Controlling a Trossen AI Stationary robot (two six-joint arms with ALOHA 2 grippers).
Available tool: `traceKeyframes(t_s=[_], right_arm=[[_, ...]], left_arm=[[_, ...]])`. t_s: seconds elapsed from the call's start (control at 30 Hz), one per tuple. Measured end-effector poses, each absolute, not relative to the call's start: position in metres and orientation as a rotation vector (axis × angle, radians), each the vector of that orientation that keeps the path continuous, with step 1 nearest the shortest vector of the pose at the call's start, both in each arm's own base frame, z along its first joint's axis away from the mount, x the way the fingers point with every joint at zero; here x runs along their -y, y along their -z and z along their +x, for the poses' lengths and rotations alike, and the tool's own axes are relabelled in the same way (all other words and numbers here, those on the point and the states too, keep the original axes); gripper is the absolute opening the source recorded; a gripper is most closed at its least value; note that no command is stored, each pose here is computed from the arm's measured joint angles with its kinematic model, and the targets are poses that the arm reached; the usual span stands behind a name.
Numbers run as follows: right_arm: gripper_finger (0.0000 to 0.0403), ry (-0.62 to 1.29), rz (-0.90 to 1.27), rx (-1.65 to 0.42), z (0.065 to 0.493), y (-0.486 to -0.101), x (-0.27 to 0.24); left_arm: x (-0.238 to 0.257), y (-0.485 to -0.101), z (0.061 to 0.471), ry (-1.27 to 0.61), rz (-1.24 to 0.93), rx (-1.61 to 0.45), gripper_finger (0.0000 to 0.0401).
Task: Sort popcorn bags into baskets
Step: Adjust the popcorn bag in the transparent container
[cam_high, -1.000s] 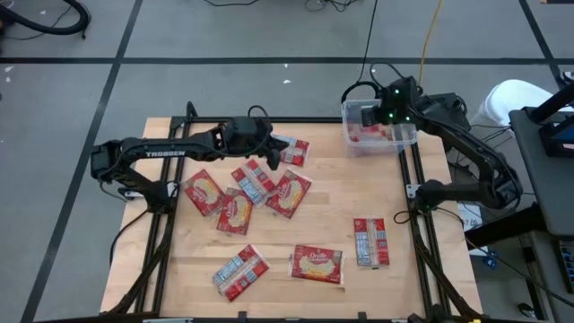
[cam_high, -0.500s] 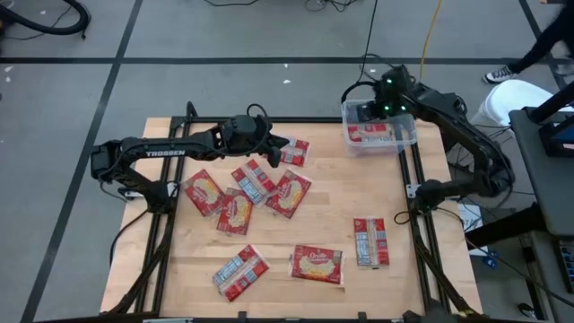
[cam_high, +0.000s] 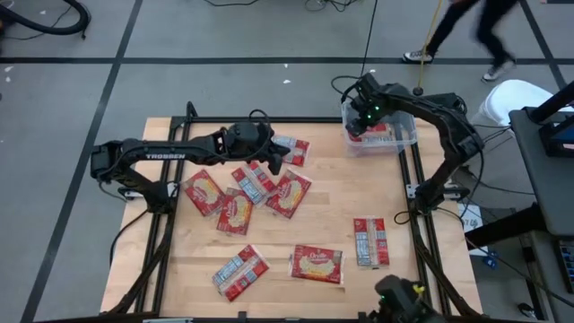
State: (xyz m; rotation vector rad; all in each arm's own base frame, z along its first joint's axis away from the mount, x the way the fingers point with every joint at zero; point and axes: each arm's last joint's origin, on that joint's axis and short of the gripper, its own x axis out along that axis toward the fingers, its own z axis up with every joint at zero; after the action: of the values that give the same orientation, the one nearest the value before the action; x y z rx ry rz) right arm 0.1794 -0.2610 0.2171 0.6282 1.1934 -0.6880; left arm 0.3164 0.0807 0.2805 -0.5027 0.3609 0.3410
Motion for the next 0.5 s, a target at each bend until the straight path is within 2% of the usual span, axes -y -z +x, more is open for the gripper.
traceKeyframes(t_s=[0.23, 0.5], right_arm=[[0.0227, 0.62, 0.575, -1.254, 0.176, -0.194, 0.265], [0.0231, 0.56, 0.529, -1.308, 0.167, -0.161, 0.253]], left_arm=[[-0.065, -0.279, 0.319, -0.377, -0.514, -0.365, 0.0026], [-0.063, -0.278, 0.319, -0.428, -0.498, -0.362, 0.0026]])
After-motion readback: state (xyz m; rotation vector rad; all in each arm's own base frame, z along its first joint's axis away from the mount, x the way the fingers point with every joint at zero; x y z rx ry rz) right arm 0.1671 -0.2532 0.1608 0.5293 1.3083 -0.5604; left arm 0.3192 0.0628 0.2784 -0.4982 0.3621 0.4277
